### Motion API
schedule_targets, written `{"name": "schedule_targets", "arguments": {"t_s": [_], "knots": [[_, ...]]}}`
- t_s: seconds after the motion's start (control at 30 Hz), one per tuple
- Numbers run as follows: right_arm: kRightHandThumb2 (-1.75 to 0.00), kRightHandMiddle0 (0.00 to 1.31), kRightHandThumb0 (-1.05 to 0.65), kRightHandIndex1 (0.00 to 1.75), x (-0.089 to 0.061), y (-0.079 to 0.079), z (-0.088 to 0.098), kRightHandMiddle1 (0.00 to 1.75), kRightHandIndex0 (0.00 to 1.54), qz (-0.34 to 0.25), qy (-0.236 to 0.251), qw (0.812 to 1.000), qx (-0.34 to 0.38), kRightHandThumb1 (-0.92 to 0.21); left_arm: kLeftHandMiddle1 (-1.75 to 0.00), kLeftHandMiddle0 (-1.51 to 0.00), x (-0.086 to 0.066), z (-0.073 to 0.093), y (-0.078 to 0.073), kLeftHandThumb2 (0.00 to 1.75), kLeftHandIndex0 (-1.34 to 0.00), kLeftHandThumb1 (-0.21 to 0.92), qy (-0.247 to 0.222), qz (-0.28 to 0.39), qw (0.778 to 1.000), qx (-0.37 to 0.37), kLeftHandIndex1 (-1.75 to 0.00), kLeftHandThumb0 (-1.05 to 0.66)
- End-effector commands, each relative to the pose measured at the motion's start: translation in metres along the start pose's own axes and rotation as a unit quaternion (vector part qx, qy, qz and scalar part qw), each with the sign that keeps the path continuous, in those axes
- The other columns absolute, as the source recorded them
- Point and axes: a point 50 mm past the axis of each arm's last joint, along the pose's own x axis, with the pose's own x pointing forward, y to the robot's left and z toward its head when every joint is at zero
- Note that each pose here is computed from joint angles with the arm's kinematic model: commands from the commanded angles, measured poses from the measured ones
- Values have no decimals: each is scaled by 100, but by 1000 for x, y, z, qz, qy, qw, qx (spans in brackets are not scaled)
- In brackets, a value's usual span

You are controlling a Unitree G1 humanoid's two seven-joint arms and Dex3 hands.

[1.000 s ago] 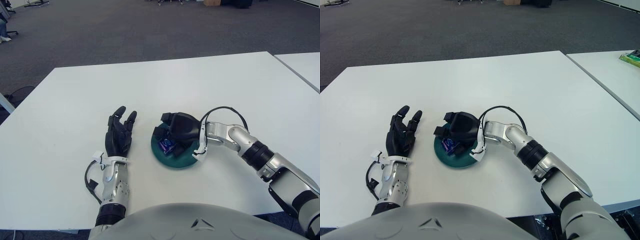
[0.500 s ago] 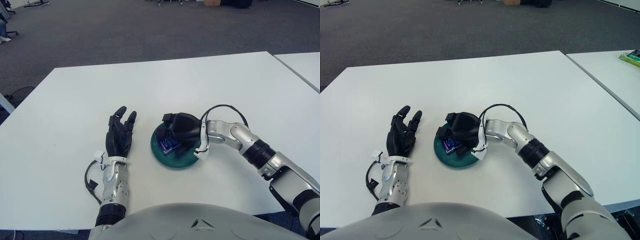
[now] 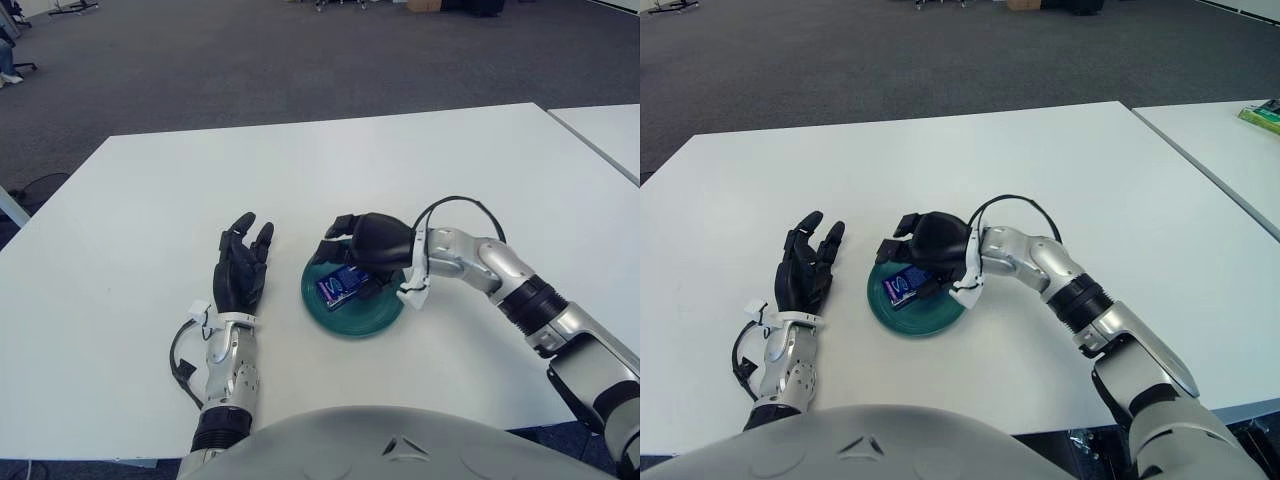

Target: Put the gum into the plate.

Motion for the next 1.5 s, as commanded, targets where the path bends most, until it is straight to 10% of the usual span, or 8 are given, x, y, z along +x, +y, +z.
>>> {"name": "schedule_targets", "arguments": {"t_s": [0.0,0.3,0.93,1.17,1.47], "knots": [[-113,0,-105,7,-11,-2,-9,45,30,-39,44,996,62,-92,-37,-35,-40,-48,3,93,0,92,90,87,991,-43,-95,-72],[-103,1,-105,1,-21,13,-12,5,4,-129,95,968,194,-92,-52,-36,-44,-47,2,90,-3,92,89,77,993,-20,-102,-77],[-90,0,-105,0,-6,67,-22,0,0,-298,170,807,480,-92,-5,-26,-46,-45,5,95,0,92,86,53,994,39,-74,-87],[-93,0,-105,0,-33,77,-26,0,0,-388,166,718,553,-92,-2,-23,-48,-43,6,96,0,92,79,48,995,38,-70,-90],[-99,0,-105,0,-55,84,-23,0,0,-409,190,675,583,-92,-2,-26,-51,-40,4,97,0,92,81,50,994,55,-70,-95]]}}
